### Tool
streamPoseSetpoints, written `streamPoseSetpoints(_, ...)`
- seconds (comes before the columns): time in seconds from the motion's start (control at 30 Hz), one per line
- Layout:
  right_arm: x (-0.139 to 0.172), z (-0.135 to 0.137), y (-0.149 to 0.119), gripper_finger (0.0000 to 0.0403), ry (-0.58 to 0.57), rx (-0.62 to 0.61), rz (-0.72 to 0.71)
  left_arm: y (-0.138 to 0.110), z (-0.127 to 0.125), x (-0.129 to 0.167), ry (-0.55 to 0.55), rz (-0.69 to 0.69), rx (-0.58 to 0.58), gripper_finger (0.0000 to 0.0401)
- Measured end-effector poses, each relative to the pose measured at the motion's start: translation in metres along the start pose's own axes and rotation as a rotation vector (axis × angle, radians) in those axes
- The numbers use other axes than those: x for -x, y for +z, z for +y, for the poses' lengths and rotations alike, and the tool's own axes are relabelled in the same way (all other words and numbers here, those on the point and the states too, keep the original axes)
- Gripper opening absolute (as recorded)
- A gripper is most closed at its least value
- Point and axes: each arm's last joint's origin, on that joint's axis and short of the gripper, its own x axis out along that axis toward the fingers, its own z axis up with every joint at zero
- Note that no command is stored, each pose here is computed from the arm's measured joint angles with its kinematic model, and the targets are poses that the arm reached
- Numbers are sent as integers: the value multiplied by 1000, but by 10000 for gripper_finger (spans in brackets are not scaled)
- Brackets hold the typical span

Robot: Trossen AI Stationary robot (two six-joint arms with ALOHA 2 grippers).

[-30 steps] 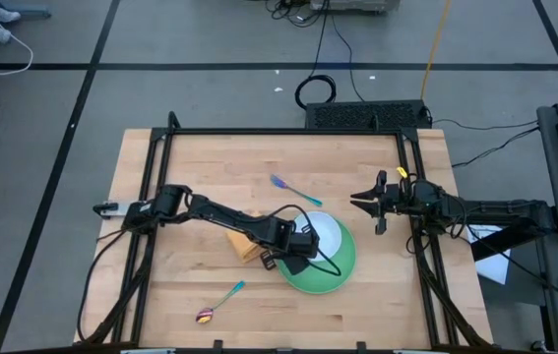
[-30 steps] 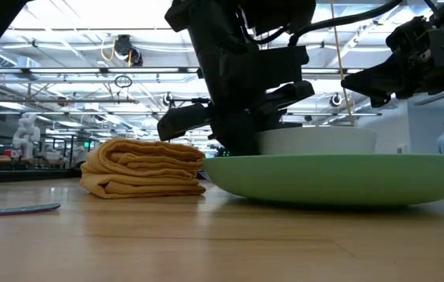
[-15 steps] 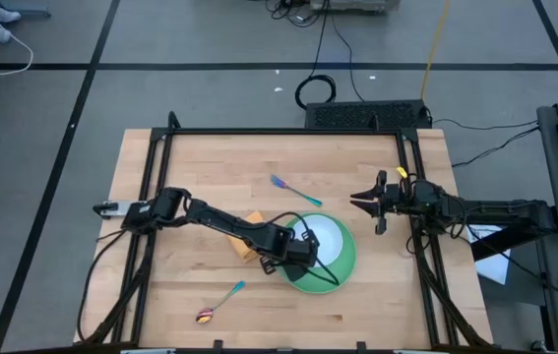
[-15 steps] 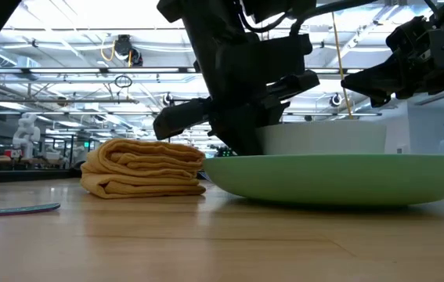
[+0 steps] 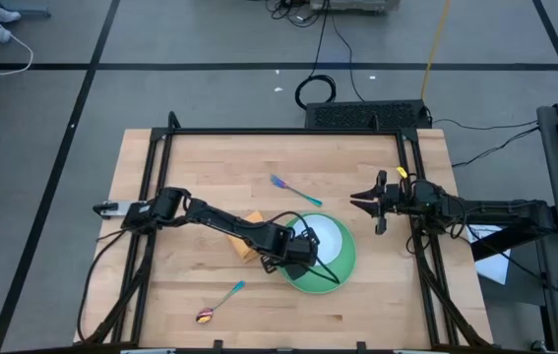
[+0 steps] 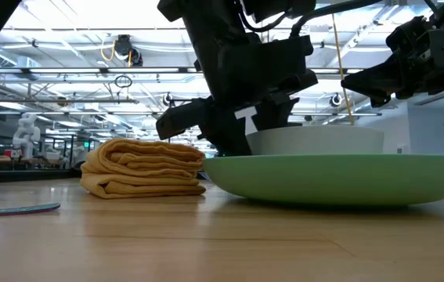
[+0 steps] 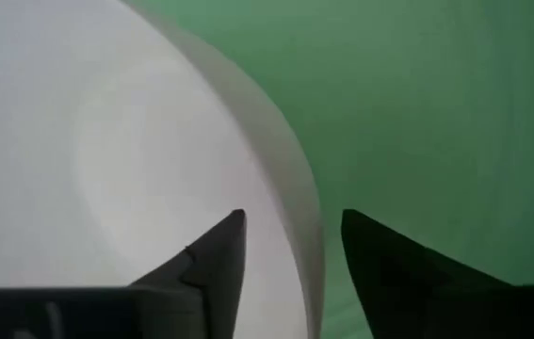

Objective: Set table place
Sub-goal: Put the white bowl on the light green plate, then put the purple fork to the right of the light green plate

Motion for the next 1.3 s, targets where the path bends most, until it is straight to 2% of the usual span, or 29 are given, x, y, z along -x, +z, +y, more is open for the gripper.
streamPoseSetpoints(0.37, 0, 0, 0, 68, 0, 0, 0, 1, 0, 1, 4, 6, 4, 198)
streamPoseSetpoints(0.47, 0, 0, 0, 68, 0, 0, -1, 4, 3, 7, 22, 32, 7, 198)
streamPoseSetpoints(0.77, 0, 0, 0, 68, 0, -1, 0, 18, 12, 29, 46, -11, 27, 198)
streamPoseSetpoints(1.3, 0, 0, 0, 68, 0, -2, 0, 19, 11, 29, 30, -8, 49, 198)
